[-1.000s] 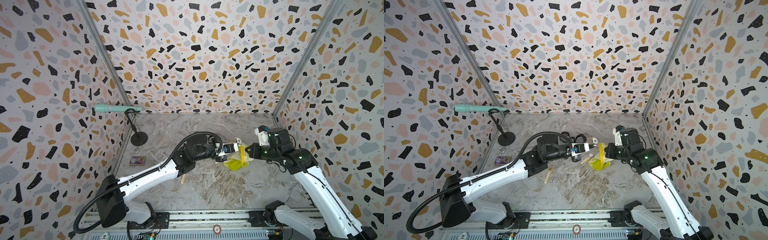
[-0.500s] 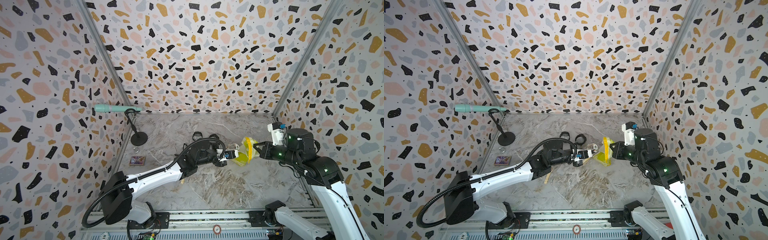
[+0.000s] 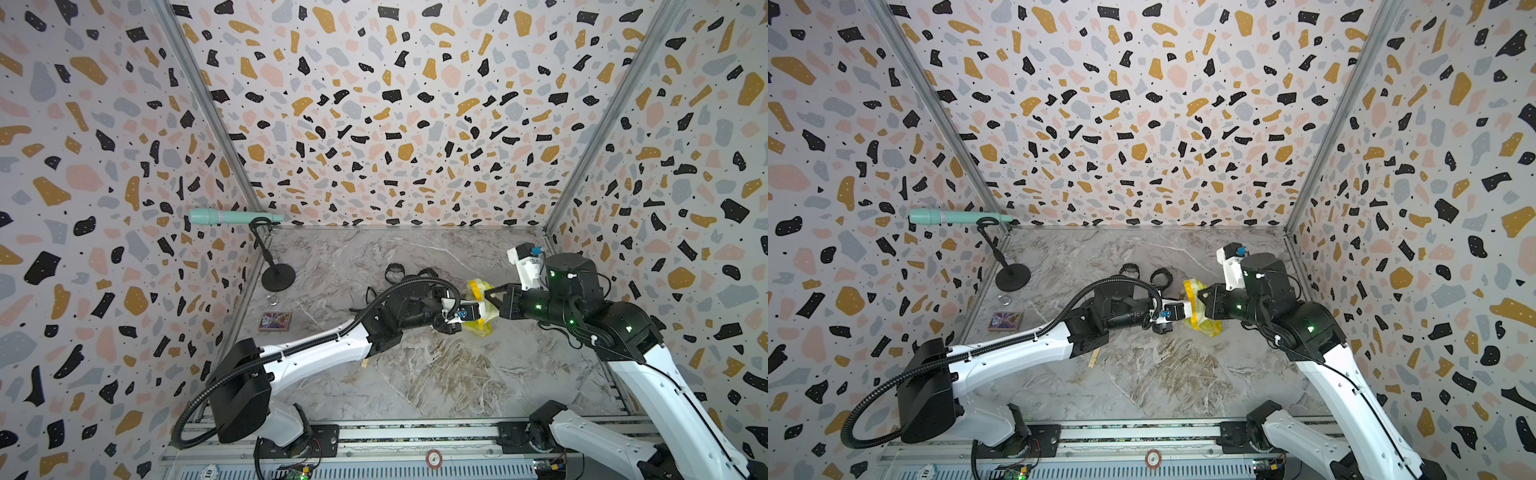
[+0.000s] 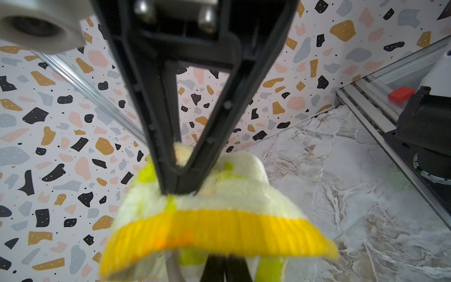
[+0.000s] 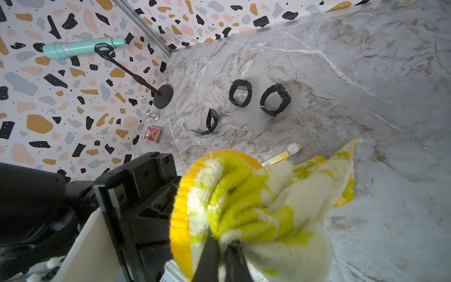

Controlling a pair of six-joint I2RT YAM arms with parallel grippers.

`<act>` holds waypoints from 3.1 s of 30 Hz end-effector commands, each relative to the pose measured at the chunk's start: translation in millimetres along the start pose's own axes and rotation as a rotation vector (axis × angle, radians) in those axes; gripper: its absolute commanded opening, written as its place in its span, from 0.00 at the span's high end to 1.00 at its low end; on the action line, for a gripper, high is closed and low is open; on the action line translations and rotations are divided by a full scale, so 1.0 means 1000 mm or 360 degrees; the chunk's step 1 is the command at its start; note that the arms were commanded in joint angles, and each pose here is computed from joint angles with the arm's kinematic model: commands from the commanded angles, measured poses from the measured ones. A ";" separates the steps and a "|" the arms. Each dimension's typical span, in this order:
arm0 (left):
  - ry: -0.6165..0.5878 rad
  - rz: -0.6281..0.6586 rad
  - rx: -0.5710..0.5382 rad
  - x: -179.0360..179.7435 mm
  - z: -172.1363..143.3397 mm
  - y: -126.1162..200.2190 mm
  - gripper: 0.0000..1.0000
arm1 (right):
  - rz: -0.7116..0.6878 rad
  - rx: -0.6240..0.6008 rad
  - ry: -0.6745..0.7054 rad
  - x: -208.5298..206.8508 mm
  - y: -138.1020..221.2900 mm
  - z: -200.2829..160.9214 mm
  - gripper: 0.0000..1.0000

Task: Wipe the watch dial
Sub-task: Wipe the dirt from the watch dial.

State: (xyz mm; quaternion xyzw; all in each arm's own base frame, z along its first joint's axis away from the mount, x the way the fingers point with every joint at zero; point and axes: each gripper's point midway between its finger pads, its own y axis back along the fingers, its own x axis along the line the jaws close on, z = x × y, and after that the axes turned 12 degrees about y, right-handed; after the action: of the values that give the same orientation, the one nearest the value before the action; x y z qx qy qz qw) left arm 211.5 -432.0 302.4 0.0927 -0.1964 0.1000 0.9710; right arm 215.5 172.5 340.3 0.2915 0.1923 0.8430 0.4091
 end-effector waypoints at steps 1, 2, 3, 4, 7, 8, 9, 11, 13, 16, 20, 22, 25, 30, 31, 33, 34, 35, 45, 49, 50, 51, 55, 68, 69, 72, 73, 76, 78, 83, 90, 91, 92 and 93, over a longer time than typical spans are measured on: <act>-0.0078 0.0034 -0.0132 0.006 0.033 0.004 1.00 | -0.0038 -0.0050 -0.0001 -0.004 -0.004 0.006 1.00; -0.0083 0.0044 -0.0143 0.006 0.036 0.005 1.00 | -0.0044 -0.0033 -0.0003 -0.006 -0.008 0.003 1.00; -0.0092 0.0061 -0.0157 0.008 0.039 0.006 1.00 | -0.0055 -0.0014 -0.0008 -0.008 -0.012 0.000 1.00; -0.0099 0.0073 -0.0175 0.008 0.043 0.008 1.00 | -0.0063 0.0009 -0.0014 -0.011 -0.016 -0.005 1.00; -0.0117 0.0141 -0.0248 0.015 0.057 0.016 1.00 | -0.0079 0.0061 -0.0044 -0.017 -0.027 -0.018 1.00; -0.0122 0.0163 -0.0268 0.017 0.060 0.019 1.00 | -0.0082 0.0066 -0.0051 -0.019 -0.028 -0.021 1.00; -0.0128 0.0189 -0.0294 0.019 0.065 0.022 1.00 | -0.0083 0.0072 -0.0062 -0.020 -0.029 -0.024 1.00; -0.0142 0.0230 -0.0328 0.023 0.071 0.028 1.00 | -0.0097 0.0093 -0.0077 -0.024 -0.031 -0.031 1.00; -0.0159 0.0263 -0.0356 0.026 0.076 0.033 1.00 | -0.0122 0.0118 -0.0088 -0.028 -0.030 -0.037 1.00; -0.0174 0.0291 -0.0374 0.028 0.080 0.037 1.00 | -0.0161 0.0131 -0.0098 -0.035 -0.025 -0.043 1.00; -0.0169 0.0281 -0.0374 0.025 0.078 0.038 1.00 | -0.0211 0.0105 -0.0122 -0.045 -0.013 -0.042 1.00; -0.0164 0.0274 -0.0371 0.024 0.075 0.038 1.00 | -0.0234 0.0087 -0.0131 -0.049 -0.006 -0.040 1.00; -0.0159 0.0257 -0.0358 0.020 0.071 0.036 1.00 | -0.0257 0.0056 -0.0136 -0.050 0.004 -0.036 1.00; -0.0152 0.0221 -0.0324 0.016 0.063 0.032 1.00 | -0.0246 -0.0048 -0.0119 -0.041 0.025 -0.017 1.00; -0.0155 0.0214 -0.0313 0.015 0.061 0.030 1.00 | -0.0238 -0.0074 -0.0111 -0.038 0.029 -0.013 1.00; -0.0158 0.0190 -0.0278 0.011 0.054 0.025 1.00 | -0.0221 -0.0134 -0.0094 -0.033 0.040 -0.004 1.00; -0.0159 0.0180 -0.0263 0.010 0.050 0.023 1.00 | -0.0211 -0.0154 -0.0087 -0.031 0.043 -0.001 1.00; -0.0160 0.0168 -0.0249 0.008 0.047 0.022 1.00 | -0.0199 -0.0179 -0.0080 -0.028 0.047 0.003 1.00; -0.0151 0.0048 -0.0227 -0.011 0.044 0.007 1.00 | -0.0057 -0.0392 0.0000 -0.005 0.067 0.034 1.00; -0.0153 0.0020 -0.0224 -0.017 0.046 0.001 1.00 | -0.0037 -0.0351 0.0003 -0.005 0.057 0.034 1.00; -0.0154 0.0014 -0.0223 -0.018 0.046 0.000 1.00 | -0.0024 -0.0349 0.0006 -0.003 0.056 0.035 1.00; -0.0155 0.0010 -0.0224 -0.018 0.047 0.000 1.00 | -0.0020 -0.0347 0.0008 -0.003 0.055 0.035 1.00; -0.0164 0.0017 -0.0225 -0.017 0.049 -0.003 1.00 | 0.0024 -0.0335 0.0011 0.000 0.048 0.033 1.00; -0.0213 0.0119 -0.0232 -0.001 0.058 -0.013 1.00 | 0.0019 -0.0220 -0.0029 -0.003 0.021 -0.005 1.00; -0.0216 0.0140 -0.0231 0.002 0.058 -0.013 1.00 | 0.0008 -0.0219 -0.0038 -0.005 0.021 -0.007 1.00; -0.0229 0.0219 -0.0231 0.010 0.058 -0.012 1.00 | -0.0049 -0.0206 -0.0062 -0.015 0.017 -0.017 1.00; -0.0234 0.0236 -0.0233 0.012 0.059 -0.011 1.00 | -0.0062 -0.0193 -0.0067 -0.017 0.016 -0.021 1.00; -0.0241 0.0273 -0.0254 0.017 0.064 -0.011 1.00 | -0.0099 -0.0151 -0.0080 -0.024 0.010 -0.031 1.00; -0.0247 0.0294 -0.0279 0.019 0.069 -0.009 1.00 | -0.0118 -0.0121 -0.0088 -0.027 0.006 -0.037 1.00; -0.0252 0.0325 -0.0326 0.023 0.078 -0.002 1.00 | -0.0154 -0.0092 -0.0111 -0.035 0.002 -0.047 1.00; -0.0248 0.0333 -0.0364 0.023 0.088 0.009 1.00 | -0.0207 -0.0071 -0.0130 -0.043 0.006 -0.053 1.00; -0.0244 0.0331 -0.0365 0.022 0.088 0.010 1.00 | -0.0222 -0.0069 -0.0135 -0.045 0.007 -0.054 1.00; -0.0239 0.0334 -0.0371 0.023 0.090 0.012 1.00 | -0.0238 -0.0069 -0.0139 -0.047 0.008 -0.054 1.00; -0.0234 0.0334 -0.0373 0.023 0.090 0.013 1.00 | -0.0245 -0.0073 -0.0145 -0.048 0.009 -0.054 1.00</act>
State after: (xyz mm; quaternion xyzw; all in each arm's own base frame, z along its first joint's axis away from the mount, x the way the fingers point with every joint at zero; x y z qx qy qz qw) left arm 198.5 -451.9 325.7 0.0643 -0.2565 0.1301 0.9556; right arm 209.4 132.3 307.8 0.2851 0.1411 0.8157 0.4832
